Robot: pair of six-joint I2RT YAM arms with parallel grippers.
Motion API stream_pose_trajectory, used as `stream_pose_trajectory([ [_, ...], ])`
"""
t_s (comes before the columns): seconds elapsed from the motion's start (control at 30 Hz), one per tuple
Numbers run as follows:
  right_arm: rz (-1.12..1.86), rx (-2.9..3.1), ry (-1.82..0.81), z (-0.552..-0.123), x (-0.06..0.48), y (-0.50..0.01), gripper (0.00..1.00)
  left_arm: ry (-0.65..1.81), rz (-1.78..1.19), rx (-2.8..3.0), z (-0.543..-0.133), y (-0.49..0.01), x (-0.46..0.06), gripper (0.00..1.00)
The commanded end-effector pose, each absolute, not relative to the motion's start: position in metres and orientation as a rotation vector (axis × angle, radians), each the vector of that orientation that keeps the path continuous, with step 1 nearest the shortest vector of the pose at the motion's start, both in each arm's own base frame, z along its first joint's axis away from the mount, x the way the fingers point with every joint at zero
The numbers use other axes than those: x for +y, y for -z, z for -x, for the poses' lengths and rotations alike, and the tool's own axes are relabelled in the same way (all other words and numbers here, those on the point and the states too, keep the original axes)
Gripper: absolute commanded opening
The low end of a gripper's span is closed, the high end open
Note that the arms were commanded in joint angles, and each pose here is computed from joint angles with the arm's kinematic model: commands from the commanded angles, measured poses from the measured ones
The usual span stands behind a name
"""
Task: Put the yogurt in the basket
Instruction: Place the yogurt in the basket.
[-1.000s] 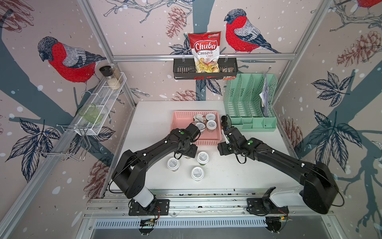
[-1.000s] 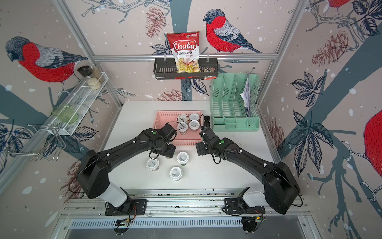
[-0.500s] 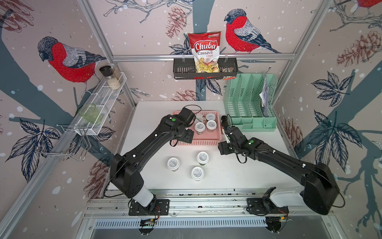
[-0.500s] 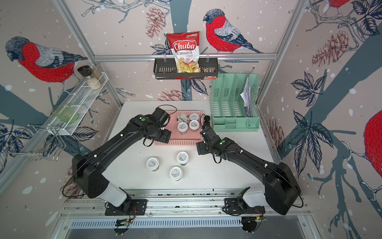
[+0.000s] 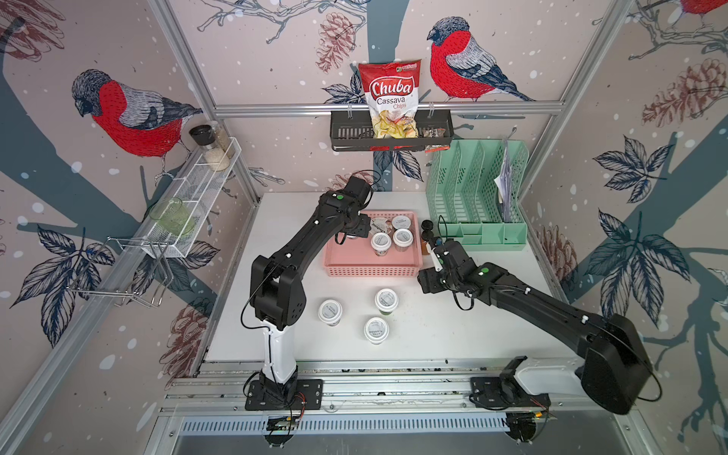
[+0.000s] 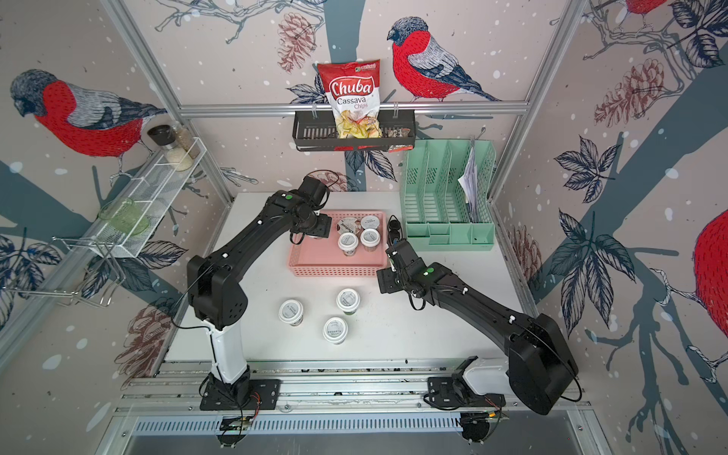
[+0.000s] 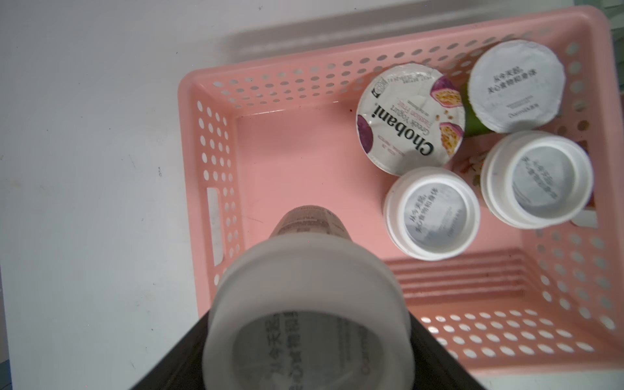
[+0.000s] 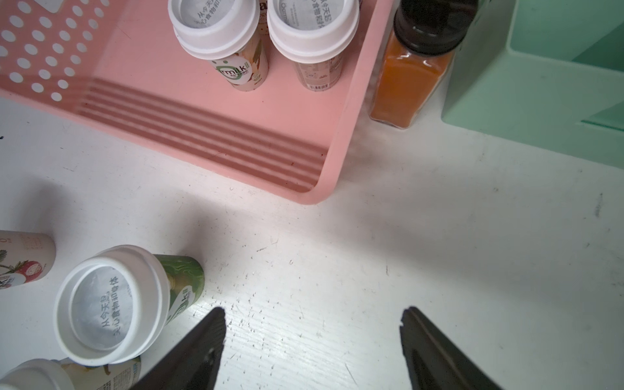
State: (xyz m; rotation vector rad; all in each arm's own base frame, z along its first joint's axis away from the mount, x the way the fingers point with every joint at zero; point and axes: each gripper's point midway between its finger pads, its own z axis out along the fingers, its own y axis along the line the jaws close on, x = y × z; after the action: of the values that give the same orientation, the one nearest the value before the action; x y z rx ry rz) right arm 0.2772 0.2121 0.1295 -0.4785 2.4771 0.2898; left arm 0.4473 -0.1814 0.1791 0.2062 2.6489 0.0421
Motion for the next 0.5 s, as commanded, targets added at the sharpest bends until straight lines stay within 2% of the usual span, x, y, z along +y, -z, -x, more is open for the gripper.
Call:
stream_pose_trajectory([
  [0.0,0.5,2.457,-0.336,-0.277,0.217,-0.134,0.84,-0.102,-0.193,2.619,-0.474,-0.172,-0.176,0.78],
  [0.23,0.49,2.472,-0.371,-0.28,0.216,-0.131,0.84,-0.057,-0.182,2.634,-0.513,-0.145,-0.187,0.78],
  [0.47,0.489,2.496,-0.39,-0.282,0.216,-0.123,0.84,-0.023,-0.179,2.656,-0.531,-0.12,-0.193,0.77],
])
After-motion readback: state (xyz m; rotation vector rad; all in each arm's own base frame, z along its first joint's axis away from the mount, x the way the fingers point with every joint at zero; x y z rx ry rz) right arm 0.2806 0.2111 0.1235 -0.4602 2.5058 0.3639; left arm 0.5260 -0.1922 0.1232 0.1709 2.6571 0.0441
